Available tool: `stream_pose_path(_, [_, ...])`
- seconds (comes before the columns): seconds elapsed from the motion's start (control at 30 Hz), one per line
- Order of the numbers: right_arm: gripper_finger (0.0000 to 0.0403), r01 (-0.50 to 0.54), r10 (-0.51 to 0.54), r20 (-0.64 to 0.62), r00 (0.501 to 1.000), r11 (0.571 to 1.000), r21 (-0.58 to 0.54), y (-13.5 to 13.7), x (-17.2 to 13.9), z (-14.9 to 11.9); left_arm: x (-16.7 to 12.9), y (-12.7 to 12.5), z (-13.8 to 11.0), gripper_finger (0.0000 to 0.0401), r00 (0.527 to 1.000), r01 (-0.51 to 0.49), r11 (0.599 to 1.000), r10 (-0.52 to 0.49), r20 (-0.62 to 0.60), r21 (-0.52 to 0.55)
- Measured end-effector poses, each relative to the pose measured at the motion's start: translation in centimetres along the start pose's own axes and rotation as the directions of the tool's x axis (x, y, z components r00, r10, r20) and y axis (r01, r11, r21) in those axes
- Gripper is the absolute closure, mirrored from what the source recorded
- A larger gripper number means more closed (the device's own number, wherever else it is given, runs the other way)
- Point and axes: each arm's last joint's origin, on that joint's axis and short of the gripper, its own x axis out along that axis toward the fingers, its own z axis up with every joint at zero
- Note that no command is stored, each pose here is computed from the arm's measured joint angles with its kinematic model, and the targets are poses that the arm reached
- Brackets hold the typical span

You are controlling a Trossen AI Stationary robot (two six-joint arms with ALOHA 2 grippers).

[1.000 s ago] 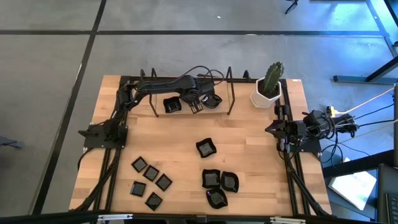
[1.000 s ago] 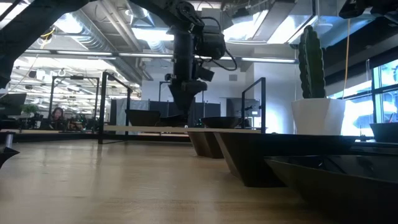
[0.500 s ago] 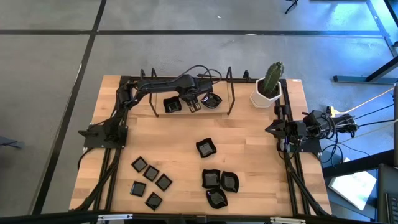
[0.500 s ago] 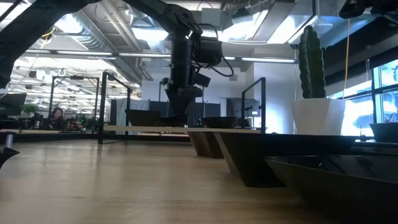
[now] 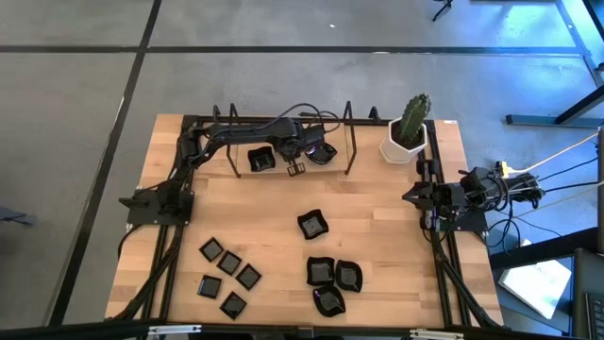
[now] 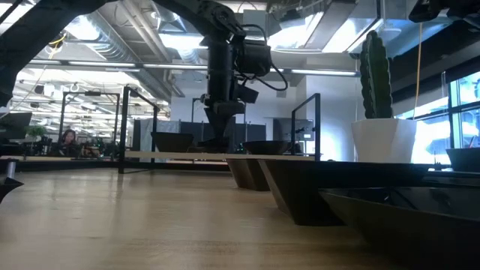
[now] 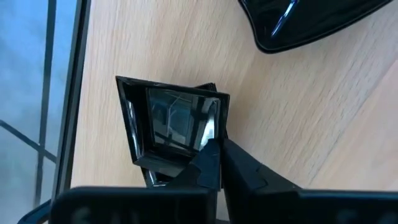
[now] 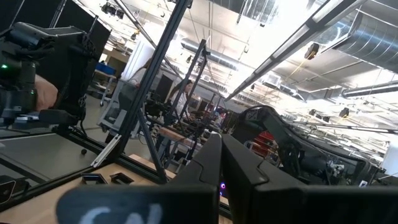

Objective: Pick & Place Mini shaped plates
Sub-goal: Stack the square plate on top of the square plate on the shelf

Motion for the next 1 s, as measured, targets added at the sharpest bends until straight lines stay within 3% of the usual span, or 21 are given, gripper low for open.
stream_pose_path(0.23, [0.0389,0.0,0.0,0.0,1.0,1.0,0.0,0.0,0.0,0.0,-0.2,0.0,0.0,0.0398,1.0,-0.005,1.0,0.005,-0.005,-0.017])
stream_pose_path(0.57, [0.0389,0.0,0.0,0.0,1.0,1.0,0.0,0.0,0.0,0.0,-3.7,-0.2,0.8,0.0399,0.999,-0.002,0.996,0.005,0.034,-0.094])
stream_pose_path(1.0, [0.0389,0.0,0.0,0.0,1.0,1.0,0.0,0.0,0.0,0.0,-3.2,-1.0,0.7,0.0399,0.998,-0.07,0.988,0.071,0.002,-0.137])
